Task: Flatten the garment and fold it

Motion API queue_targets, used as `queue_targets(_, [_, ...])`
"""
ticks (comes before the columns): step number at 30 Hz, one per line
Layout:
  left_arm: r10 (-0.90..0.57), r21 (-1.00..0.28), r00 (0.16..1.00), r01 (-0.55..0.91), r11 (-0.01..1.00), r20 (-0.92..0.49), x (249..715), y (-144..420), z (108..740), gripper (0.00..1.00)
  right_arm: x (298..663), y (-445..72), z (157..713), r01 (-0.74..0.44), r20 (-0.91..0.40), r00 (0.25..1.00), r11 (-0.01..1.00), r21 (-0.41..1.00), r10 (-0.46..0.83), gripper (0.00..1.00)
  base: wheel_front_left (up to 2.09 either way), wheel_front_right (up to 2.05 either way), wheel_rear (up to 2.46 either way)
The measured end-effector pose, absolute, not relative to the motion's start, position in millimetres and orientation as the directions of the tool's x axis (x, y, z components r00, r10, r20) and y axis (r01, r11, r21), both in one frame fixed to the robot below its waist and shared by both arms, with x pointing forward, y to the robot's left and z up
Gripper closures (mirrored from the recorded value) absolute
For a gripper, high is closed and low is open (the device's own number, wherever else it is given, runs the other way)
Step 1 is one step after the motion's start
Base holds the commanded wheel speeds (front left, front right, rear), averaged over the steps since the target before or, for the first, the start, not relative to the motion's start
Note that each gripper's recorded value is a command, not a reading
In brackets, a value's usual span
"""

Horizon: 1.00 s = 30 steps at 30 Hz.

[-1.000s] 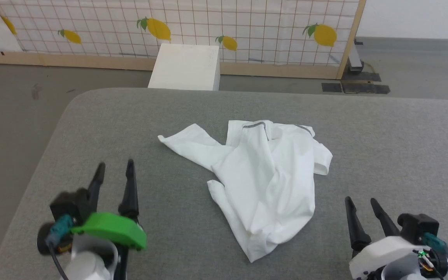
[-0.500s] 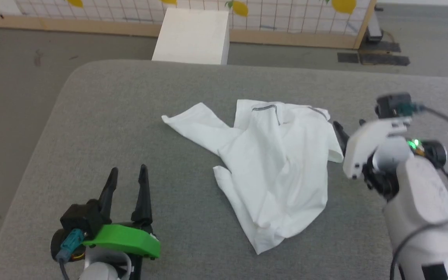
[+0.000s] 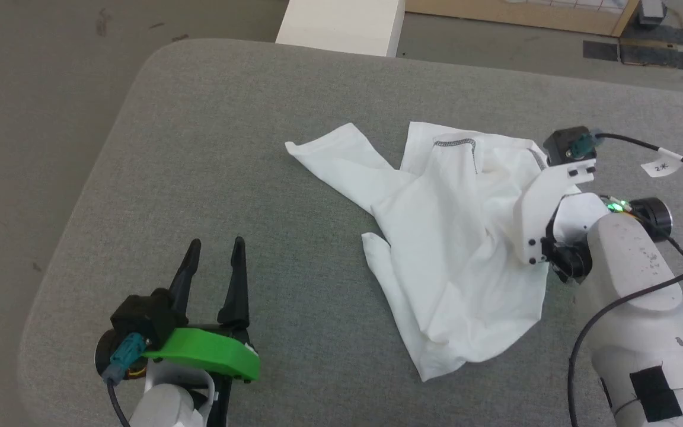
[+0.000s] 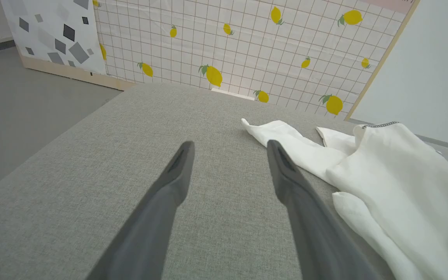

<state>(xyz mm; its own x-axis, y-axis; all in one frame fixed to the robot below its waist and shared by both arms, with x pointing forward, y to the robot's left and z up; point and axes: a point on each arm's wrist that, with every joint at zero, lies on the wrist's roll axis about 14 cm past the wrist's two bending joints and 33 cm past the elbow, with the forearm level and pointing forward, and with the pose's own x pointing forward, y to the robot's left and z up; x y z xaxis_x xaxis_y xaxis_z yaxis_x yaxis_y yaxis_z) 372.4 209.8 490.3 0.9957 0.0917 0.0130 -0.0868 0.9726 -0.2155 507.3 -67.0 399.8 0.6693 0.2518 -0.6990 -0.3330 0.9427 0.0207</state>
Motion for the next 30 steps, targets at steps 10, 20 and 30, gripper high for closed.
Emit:
queue_targets(10, [0.064,-0.22,0.997,-0.054,0.974,0.035,378,200,495,0.0,543,-107,493,-0.183,-0.322,0.92,0.972,0.15,0.223,1.0,0.0,0.0,0.0])
queue_targets(20, [0.002,-0.237,0.998,0.013,0.971,0.062,380,180,502,0.0,412,-233,413,0.169,-0.54,0.84,0.97,0.173,-0.05,1.0,0.0,0.0,0.0])
queue_targets(30, [-0.124,-0.333,0.992,0.124,0.935,0.02,400,143,499,0.0,401,-274,457,0.274,-0.261,0.947,0.893,0.358,-0.186,0.0,0.0,0.0,0.0])
